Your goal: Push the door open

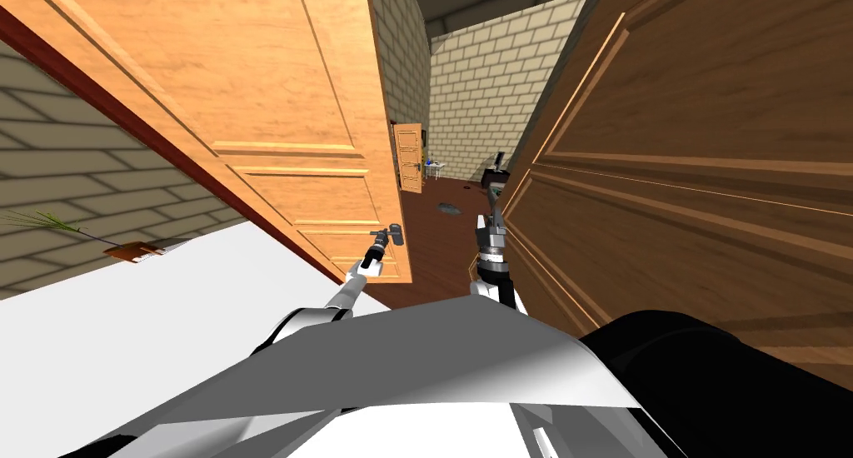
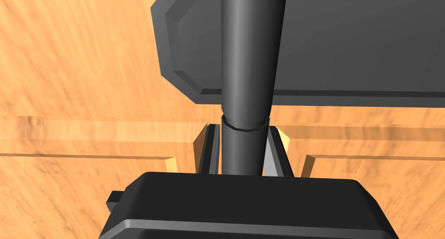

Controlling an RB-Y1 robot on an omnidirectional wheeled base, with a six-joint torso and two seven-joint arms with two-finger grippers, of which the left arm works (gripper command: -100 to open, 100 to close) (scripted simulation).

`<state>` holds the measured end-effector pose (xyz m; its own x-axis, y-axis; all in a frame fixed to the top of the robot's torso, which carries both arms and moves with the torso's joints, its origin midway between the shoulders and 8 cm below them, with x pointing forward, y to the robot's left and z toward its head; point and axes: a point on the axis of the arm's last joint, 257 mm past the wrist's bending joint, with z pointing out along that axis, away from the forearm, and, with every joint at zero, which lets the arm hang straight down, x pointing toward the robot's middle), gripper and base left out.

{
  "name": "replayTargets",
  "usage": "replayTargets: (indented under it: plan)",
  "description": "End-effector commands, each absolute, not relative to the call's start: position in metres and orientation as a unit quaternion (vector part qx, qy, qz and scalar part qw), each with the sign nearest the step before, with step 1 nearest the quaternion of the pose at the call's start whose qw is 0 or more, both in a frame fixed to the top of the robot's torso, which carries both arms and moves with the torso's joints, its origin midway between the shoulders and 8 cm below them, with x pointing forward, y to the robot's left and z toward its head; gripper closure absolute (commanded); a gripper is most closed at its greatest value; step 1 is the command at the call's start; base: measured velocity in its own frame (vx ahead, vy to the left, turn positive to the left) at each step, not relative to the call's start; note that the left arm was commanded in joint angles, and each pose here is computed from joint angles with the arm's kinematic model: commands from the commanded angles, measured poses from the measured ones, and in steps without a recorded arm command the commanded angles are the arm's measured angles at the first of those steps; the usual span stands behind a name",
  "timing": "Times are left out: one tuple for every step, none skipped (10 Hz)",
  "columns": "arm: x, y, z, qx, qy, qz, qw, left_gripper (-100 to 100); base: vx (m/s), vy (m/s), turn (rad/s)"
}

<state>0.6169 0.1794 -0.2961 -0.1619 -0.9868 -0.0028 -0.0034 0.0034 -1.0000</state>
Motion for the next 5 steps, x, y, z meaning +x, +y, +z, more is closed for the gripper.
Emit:
replayTargets:
  plan:
    - [0.62, 0.196, -0.291, -0.463, 0.532, -0.531, 0.469, 100, 0.11, -0.128, 0.032]
    - [0.62, 0.204, -0.291, -0.468, 0.528, -0.527, 0.473, 100, 0.155, -0.164, 0.05]
    - [0.62, 0.208, -0.291, -0.471, 0.526, -0.525, 0.475, 100, 0.135, -0.161, 0.076]
    - [0.621, 0.215, -0.292, -0.475, 0.523, -0.522, 0.478, 100, 0.128, -0.146, 0.055]
    - [0.621, 0.22, -0.292, -0.479, 0.52, -0.519, 0.481, 100, 0.153, -0.127, 0.048]
